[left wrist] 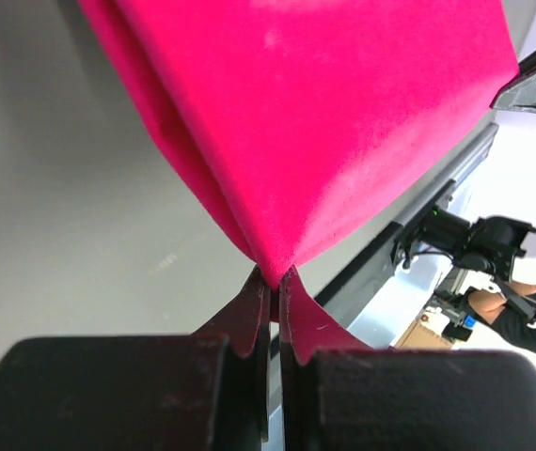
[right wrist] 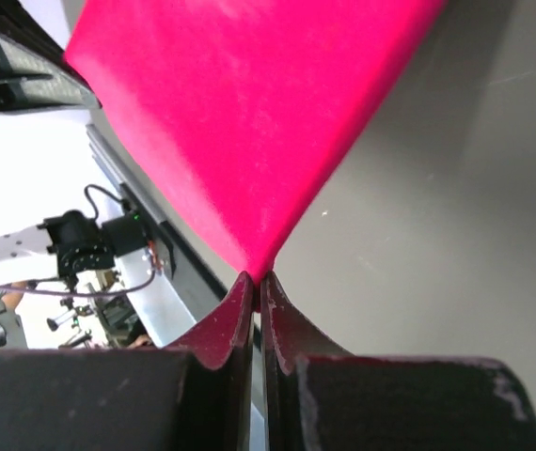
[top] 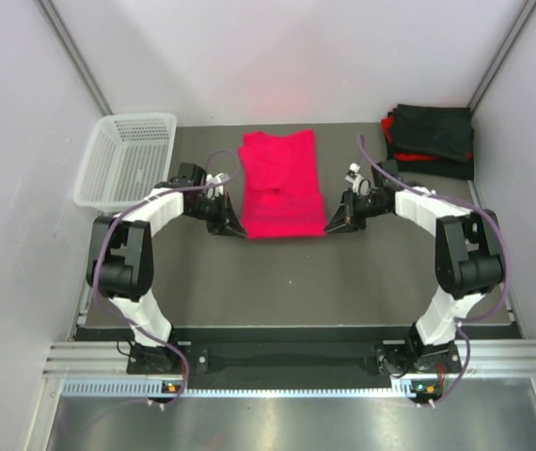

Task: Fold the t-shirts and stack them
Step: Fold the tshirt

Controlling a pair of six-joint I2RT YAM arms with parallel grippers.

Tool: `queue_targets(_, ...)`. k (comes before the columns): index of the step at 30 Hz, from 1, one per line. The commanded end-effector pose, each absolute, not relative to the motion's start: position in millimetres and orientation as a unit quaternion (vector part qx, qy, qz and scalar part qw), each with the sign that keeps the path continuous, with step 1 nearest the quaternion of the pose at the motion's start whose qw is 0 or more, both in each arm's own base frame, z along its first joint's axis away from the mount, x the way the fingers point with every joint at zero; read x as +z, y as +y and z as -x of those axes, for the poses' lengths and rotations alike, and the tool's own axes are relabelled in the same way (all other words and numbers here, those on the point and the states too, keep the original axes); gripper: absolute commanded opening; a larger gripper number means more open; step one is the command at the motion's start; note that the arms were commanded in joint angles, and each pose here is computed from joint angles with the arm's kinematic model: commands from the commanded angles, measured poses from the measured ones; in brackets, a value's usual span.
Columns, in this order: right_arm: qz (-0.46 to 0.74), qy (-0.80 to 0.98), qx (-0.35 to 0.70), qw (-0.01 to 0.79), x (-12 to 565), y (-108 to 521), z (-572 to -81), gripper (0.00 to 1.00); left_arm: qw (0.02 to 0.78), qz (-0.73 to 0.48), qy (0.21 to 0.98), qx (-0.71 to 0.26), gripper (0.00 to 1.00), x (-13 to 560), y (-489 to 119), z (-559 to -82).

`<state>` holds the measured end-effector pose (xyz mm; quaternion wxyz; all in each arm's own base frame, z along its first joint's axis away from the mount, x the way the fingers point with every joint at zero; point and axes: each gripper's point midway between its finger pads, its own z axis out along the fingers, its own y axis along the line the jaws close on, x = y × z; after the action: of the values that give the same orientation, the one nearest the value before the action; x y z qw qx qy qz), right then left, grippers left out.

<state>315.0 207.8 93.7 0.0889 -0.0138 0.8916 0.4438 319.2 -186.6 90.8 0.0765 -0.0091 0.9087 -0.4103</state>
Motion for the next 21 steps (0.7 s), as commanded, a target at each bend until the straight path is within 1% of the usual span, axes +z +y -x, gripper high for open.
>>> queue_targets(1, 0.029, 0.88, 0.46, 0.115, 121, 204, -307, 0.0, 0.113, -0.014, 0.897, -0.426, 0.0, 115, -188, -315)
queue_targets(6, 0.05, 0.869, 0.467, 0.158, 151, 207, -320, 0.0, 0.142, -0.028, 0.893, -0.426, 0.0, 134, -189, -320)
queue_targets(11, 0.065, 0.861, 0.465, 0.196, 171, 211, -347, 0.0, 0.173, -0.039, 0.887, -0.425, 0.0, 147, -191, -348)
queue_targets(12, 0.071, 0.856, 0.465, 0.214, 182, 212, -358, 0.0, 0.178, -0.041, 0.886, -0.426, 0.0, 149, -191, -354)
queue_targets(13, 0.072, 0.856, 0.464, 0.216, 180, 213, -366, 0.0, 0.194, -0.047, 0.882, -0.428, 0.0, 159, -192, -366)
queue_targets(15, 0.085, 0.849, 0.461, 0.245, 194, 214, -386, 0.0, 0.201, -0.046, 0.881, -0.425, 0.0, 156, -191, -384)
queue_targets(16, 0.084, 0.85, 0.459, 0.246, 190, 214, -396, 0.0, 0.222, -0.054, 0.876, -0.425, 0.0, 168, -191, -399)
queue_targets(18, 0.09, 0.843, 0.454, 0.273, 201, 215, -418, 0.0, 0.225, -0.056, 0.875, -0.424, 0.0, 162, -192, -419)
queue_targets(19, 0.087, 0.845, 0.452, 0.27, 191, 216, -429, 0.0, 0.247, -0.067, 0.869, -0.424, 0.0, 174, -194, -436)
queue_targets(20, 0.097, 0.839, 0.451, 0.288, 201, 219, -443, 0.0, 0.241, -0.067, 0.872, -0.421, 0.0, 161, -194, -446)
queue_targets(21, 0.097, 0.838, 0.45, 0.293, 199, 219, -452, 0.0, 0.25, -0.069, 0.872, -0.416, 0.0, 161, -194, -457)
